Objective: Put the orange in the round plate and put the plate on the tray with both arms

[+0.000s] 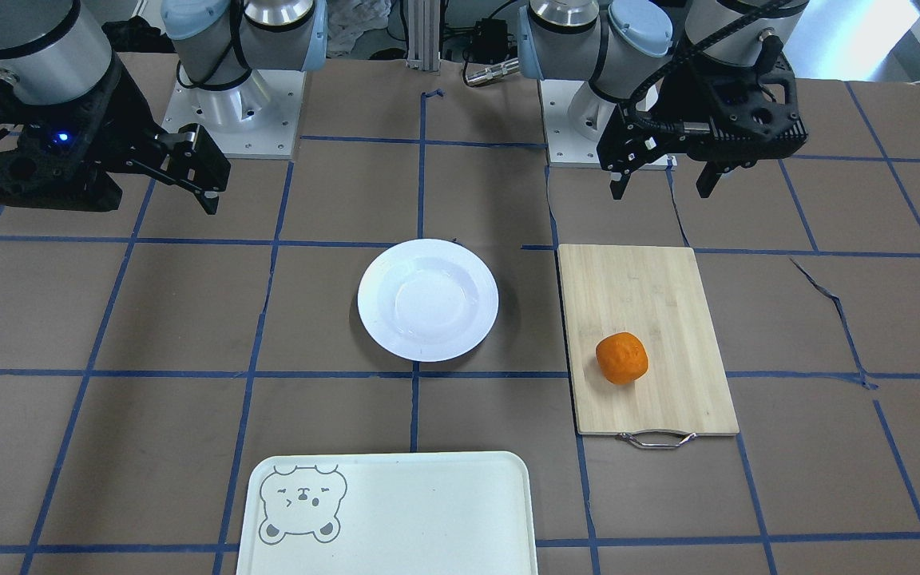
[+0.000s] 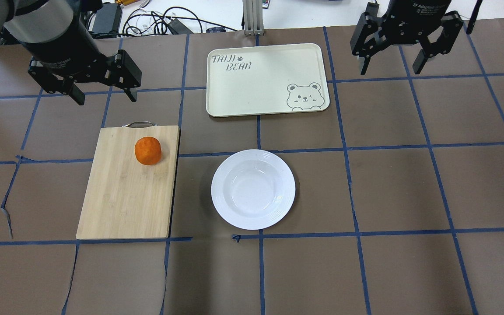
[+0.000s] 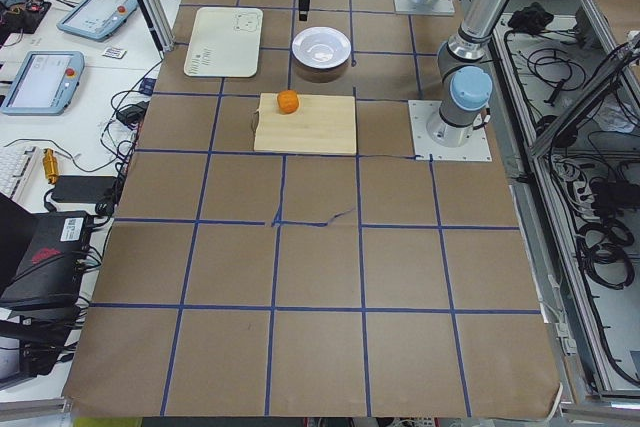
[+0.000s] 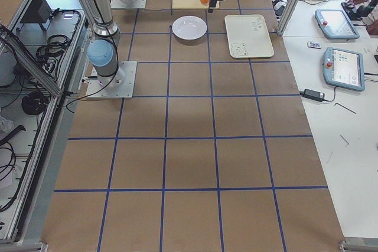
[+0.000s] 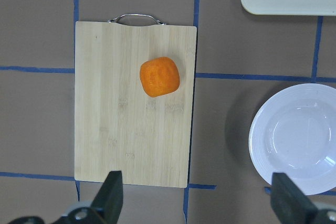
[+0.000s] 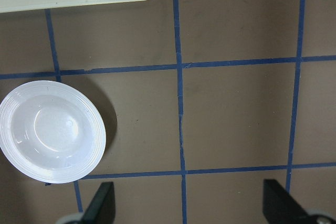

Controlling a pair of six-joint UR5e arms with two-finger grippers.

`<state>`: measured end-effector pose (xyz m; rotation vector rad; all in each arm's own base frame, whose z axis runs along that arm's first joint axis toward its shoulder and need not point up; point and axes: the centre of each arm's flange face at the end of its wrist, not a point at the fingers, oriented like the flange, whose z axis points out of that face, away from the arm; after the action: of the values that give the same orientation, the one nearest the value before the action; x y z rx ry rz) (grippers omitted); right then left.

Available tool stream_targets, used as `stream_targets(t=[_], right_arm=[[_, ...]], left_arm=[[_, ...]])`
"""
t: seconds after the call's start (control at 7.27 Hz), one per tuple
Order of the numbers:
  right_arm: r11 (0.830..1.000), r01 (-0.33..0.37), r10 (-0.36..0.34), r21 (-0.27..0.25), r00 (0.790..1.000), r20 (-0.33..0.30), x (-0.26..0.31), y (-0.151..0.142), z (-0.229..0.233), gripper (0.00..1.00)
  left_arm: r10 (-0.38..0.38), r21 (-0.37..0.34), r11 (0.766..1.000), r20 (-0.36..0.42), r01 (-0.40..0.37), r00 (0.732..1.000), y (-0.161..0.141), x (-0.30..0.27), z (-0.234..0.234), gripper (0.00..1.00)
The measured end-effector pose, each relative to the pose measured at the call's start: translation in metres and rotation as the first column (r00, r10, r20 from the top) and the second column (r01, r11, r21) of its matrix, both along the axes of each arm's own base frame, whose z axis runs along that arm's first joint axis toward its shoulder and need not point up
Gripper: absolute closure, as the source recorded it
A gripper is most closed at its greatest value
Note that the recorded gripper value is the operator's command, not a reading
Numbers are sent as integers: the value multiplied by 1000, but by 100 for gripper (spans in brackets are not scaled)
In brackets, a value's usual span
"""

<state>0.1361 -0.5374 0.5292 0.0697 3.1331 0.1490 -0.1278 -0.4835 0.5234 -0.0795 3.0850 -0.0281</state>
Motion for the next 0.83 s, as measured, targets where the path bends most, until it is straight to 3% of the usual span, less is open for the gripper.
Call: stream_targets(t=[0.83], right_arm=[[1000, 2, -2, 2, 1000, 5, 1, 1, 0, 0]], left_arm=[[0, -1, 1000, 1, 0, 1000, 0, 0, 0, 0]])
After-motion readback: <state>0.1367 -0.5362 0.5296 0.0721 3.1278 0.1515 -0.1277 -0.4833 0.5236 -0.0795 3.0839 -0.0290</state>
